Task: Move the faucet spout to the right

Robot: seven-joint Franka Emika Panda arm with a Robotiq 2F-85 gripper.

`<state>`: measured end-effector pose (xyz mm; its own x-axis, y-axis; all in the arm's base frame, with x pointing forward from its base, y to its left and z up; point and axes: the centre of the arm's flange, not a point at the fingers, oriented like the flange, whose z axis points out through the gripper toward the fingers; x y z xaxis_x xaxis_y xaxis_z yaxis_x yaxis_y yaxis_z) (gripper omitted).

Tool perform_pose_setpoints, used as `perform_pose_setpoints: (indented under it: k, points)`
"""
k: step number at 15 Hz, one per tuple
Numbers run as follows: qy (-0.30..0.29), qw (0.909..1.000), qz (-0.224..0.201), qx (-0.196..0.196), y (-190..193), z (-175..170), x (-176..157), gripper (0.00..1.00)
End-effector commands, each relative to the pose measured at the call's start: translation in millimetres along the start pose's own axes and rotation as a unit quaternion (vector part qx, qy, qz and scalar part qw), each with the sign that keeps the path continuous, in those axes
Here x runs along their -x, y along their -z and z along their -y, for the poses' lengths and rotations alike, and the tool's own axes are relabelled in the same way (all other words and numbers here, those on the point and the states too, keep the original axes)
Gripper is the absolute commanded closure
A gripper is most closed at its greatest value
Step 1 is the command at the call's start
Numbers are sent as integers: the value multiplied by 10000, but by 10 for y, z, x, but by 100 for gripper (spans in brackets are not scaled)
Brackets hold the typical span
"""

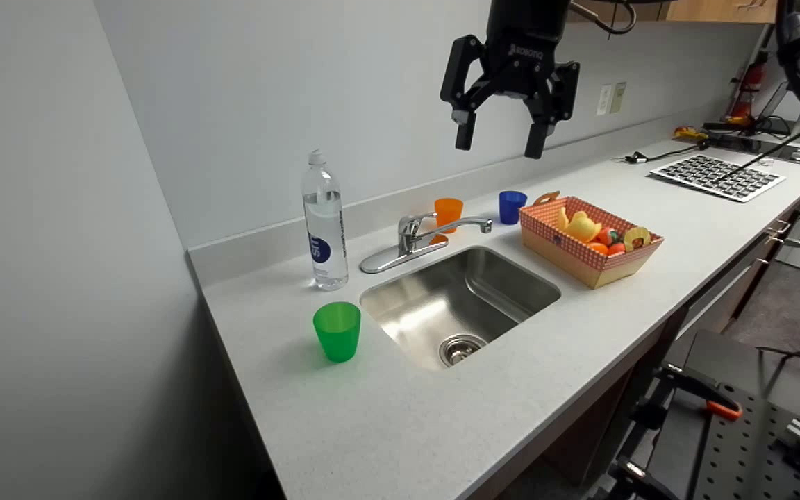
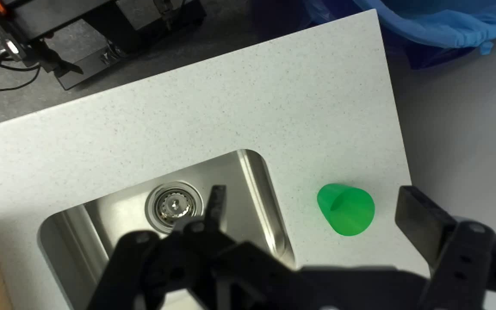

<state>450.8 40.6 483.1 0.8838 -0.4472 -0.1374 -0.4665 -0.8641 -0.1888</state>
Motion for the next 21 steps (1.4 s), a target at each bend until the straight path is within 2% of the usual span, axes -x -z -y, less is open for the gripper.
perform_pose_setpoints:
  k: [1, 4, 6, 8, 13, 21]
  points:
    - [8, 10000, -3, -33, 16, 18, 11, 0]
    - [26, 10000, -16, -51, 34, 34, 30, 0]
    - [111, 9999, -107, -5, -51, 61, 93, 0]
    - [61, 9998, -203, 8, -160, 104, 22, 0]
    - [-96, 9984, -540, 142, -475, 121, -353, 0]
    - [-164, 9952, -585, 764, -1018, -54, -993, 0]
